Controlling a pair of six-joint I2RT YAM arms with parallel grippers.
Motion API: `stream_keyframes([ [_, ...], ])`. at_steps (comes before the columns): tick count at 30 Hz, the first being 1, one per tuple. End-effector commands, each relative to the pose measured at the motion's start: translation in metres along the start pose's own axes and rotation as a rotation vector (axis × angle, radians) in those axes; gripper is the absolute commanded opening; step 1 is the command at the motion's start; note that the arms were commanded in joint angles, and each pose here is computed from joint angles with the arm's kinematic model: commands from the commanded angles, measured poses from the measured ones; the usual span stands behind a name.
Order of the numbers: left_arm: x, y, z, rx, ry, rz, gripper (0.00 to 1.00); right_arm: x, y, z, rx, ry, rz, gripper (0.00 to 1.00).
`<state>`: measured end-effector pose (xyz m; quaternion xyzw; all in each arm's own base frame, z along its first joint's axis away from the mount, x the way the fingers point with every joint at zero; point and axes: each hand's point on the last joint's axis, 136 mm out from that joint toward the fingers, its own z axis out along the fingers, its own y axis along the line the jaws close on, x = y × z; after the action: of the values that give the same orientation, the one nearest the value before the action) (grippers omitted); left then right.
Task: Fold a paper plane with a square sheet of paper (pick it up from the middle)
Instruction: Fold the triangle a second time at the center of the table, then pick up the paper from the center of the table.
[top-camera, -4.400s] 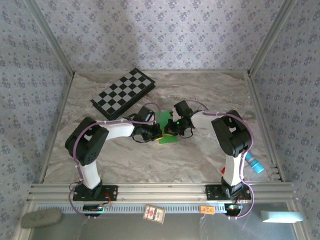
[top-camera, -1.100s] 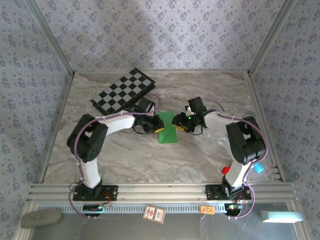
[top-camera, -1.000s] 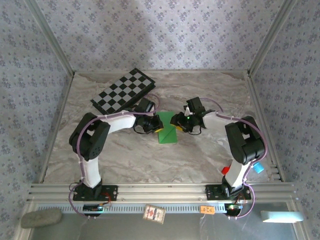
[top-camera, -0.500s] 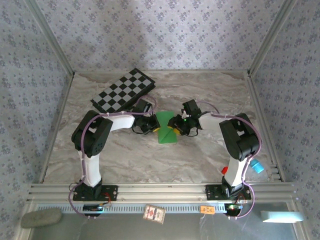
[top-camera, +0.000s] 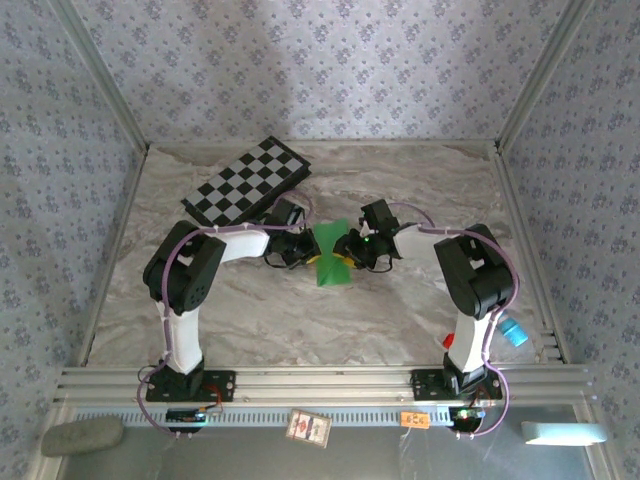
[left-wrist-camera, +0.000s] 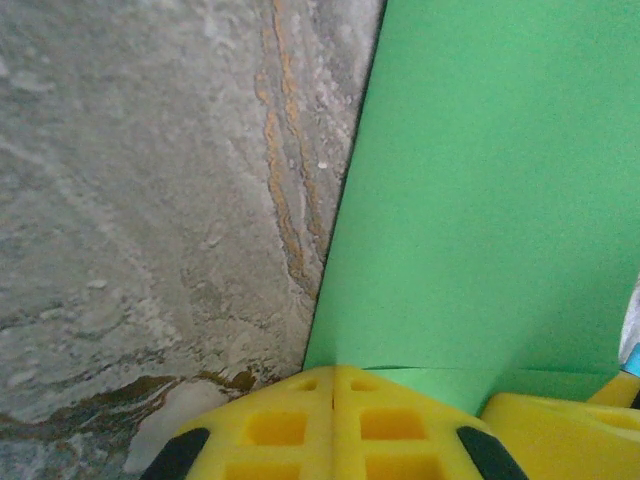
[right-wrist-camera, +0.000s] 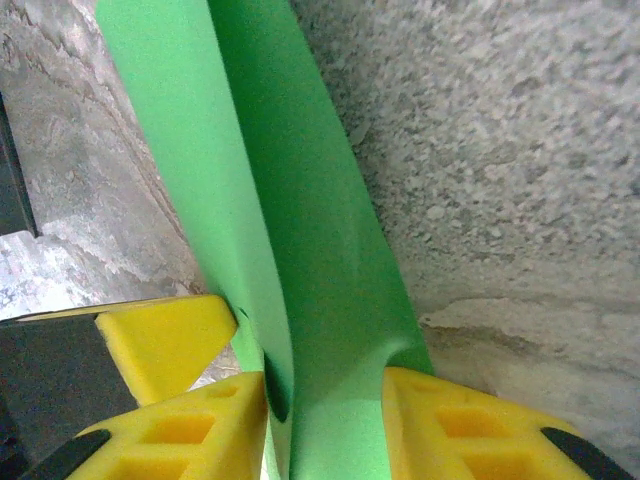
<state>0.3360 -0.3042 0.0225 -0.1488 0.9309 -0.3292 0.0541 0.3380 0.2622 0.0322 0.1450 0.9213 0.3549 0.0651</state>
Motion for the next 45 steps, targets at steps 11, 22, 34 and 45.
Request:
stream_keyframes([
  [11,0.012,0.025,0.002,-0.082,0.028,-0.028,0.05,-0.001,0.005,-0.010,-0.001,-0.030,-0.005,0.33],
  [22,0.011,0.025,0.002,-0.089,0.026,-0.032,0.05,-0.004,-0.002,-0.021,0.037,-0.076,-0.010,0.32],
  [34,0.010,0.023,0.003,-0.085,0.027,-0.031,0.05,0.003,-0.014,-0.003,0.058,-0.015,0.047,0.36],
  [45,0.013,0.026,0.003,-0.092,0.038,-0.030,0.05,0.002,0.005,0.001,-0.027,-0.008,0.023,0.25],
])
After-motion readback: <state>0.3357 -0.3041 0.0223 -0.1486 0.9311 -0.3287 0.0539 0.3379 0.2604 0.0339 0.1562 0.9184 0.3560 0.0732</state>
